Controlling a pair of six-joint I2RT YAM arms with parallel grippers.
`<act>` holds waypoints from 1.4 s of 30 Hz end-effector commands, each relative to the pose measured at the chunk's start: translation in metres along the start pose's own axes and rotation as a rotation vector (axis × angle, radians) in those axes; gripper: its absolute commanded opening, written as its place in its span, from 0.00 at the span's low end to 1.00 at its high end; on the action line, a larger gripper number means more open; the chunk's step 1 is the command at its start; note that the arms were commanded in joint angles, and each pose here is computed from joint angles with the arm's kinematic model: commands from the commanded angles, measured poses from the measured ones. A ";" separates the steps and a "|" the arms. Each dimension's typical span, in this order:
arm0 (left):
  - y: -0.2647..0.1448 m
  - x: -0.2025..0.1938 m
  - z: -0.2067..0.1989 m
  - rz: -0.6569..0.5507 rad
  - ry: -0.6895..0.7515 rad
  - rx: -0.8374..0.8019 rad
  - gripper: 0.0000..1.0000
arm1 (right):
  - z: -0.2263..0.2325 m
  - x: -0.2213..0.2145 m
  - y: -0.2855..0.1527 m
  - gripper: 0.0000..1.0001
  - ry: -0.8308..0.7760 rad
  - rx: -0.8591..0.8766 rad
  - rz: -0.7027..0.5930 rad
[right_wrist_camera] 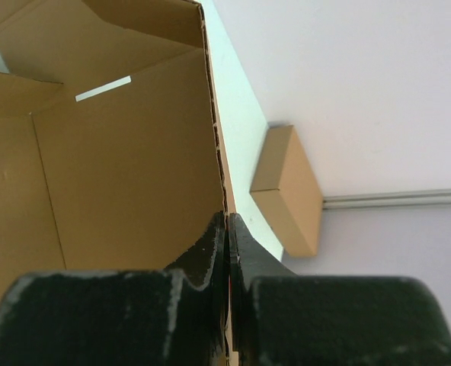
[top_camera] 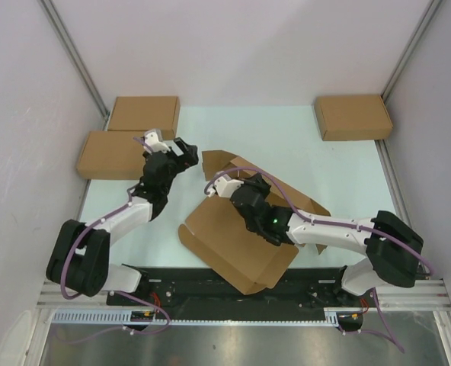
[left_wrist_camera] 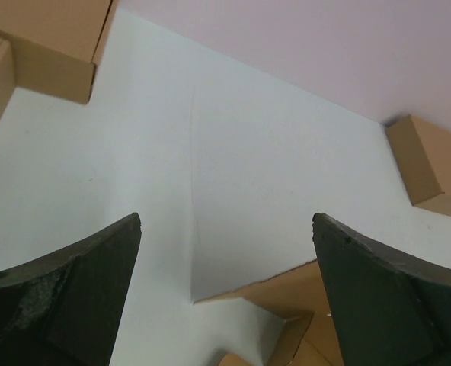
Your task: Fold the paper box
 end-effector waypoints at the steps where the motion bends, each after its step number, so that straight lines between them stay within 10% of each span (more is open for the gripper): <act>1: 0.002 0.017 -0.016 -0.126 0.044 -0.192 1.00 | 0.003 -0.002 0.000 0.00 0.096 0.094 -0.004; 20: -0.002 -0.016 -0.032 -0.145 0.132 -0.446 0.95 | 0.000 -0.002 0.000 0.00 0.113 0.105 -0.005; 42: 0.005 -0.031 -0.044 -0.110 0.198 -0.525 0.45 | 0.005 0.000 -0.001 0.00 0.110 0.122 -0.012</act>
Point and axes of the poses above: each gripper's point midway between its finger pads, its own y axis out along the fingers, its own z axis along the line the jaws close on, x = y × z, the point moved 4 cm from there along -y, back along the fingers, and after that the axes turned 6 degrees about y, right-handed, at the moved point
